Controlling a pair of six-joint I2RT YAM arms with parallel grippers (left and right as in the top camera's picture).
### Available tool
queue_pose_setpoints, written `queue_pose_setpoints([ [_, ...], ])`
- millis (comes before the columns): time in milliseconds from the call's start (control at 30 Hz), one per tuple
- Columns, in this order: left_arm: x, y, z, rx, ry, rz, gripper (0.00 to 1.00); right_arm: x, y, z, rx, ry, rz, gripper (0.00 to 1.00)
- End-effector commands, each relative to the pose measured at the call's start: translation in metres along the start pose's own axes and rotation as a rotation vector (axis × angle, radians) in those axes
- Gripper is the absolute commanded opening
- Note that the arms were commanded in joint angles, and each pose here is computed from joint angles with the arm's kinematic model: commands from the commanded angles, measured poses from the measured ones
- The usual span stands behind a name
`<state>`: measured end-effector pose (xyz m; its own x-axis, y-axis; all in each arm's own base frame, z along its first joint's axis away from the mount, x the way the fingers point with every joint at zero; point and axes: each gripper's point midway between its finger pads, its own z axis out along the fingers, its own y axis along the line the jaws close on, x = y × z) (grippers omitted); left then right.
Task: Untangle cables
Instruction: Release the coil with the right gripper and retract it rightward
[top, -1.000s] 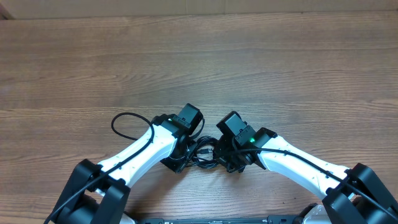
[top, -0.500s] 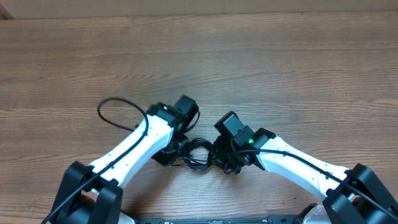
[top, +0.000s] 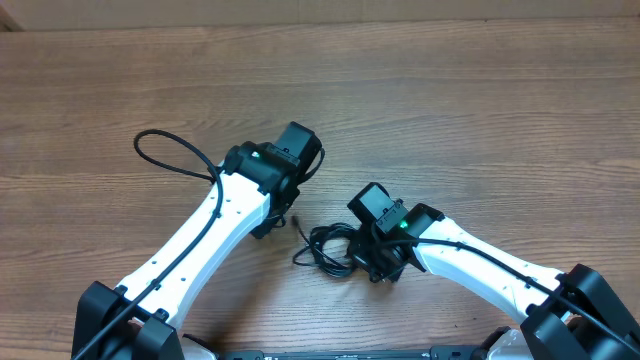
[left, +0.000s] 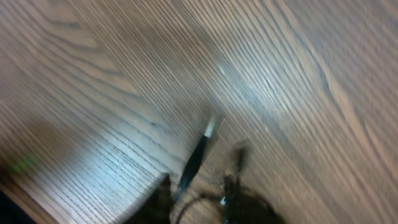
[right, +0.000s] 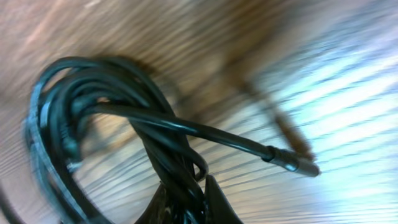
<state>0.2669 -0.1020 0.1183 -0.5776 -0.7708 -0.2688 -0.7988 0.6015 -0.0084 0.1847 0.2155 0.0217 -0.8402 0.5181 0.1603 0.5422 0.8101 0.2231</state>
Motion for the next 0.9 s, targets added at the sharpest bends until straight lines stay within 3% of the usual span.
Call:
queue_pose_setpoints([
  [0,-0.016,0.000,-0.011,0.022,-0.044,-0.019,0.52,-0.011,-0.015,0.005,0.050,-0.051,0.011,0.06],
  [33,-0.015,0.001,-0.010,0.019,-0.038,-0.017,0.63,-0.011,-0.015,0.005,0.050,-0.051,0.003,0.05],
  [100,-0.014,0.002,-0.010,0.014,-0.031,0.013,0.73,-0.012,-0.012,0.004,0.042,-0.053,-0.042,0.04],
  [133,-0.013,0.002,-0.010,0.014,-0.029,0.039,0.79,-0.013,-0.009,0.002,0.036,-0.053,-0.067,0.10],
  [200,-0.013,0.002,-0.010,0.013,-0.028,0.088,0.86,-0.014,0.000,-0.005,0.019,-0.048,-0.144,0.29],
  [267,-0.012,0.002,-0.010,0.013,-0.021,0.133,0.93,-0.016,0.012,-0.016,0.000,-0.058,-0.228,0.63],
  [367,-0.009,0.001,-0.010,0.017,-0.003,0.171,1.00,-0.022,0.027,-0.041,-0.005,-0.104,-0.312,0.96],
  [633,0.006,-0.002,-0.011,0.041,0.080,0.190,1.00,-0.041,0.023,-0.131,0.059,-0.323,-0.308,1.00],
  [867,0.027,-0.009,-0.014,0.104,0.195,0.332,1.00,-0.045,-0.031,-0.229,-0.046,-0.597,-0.094,1.00],
])
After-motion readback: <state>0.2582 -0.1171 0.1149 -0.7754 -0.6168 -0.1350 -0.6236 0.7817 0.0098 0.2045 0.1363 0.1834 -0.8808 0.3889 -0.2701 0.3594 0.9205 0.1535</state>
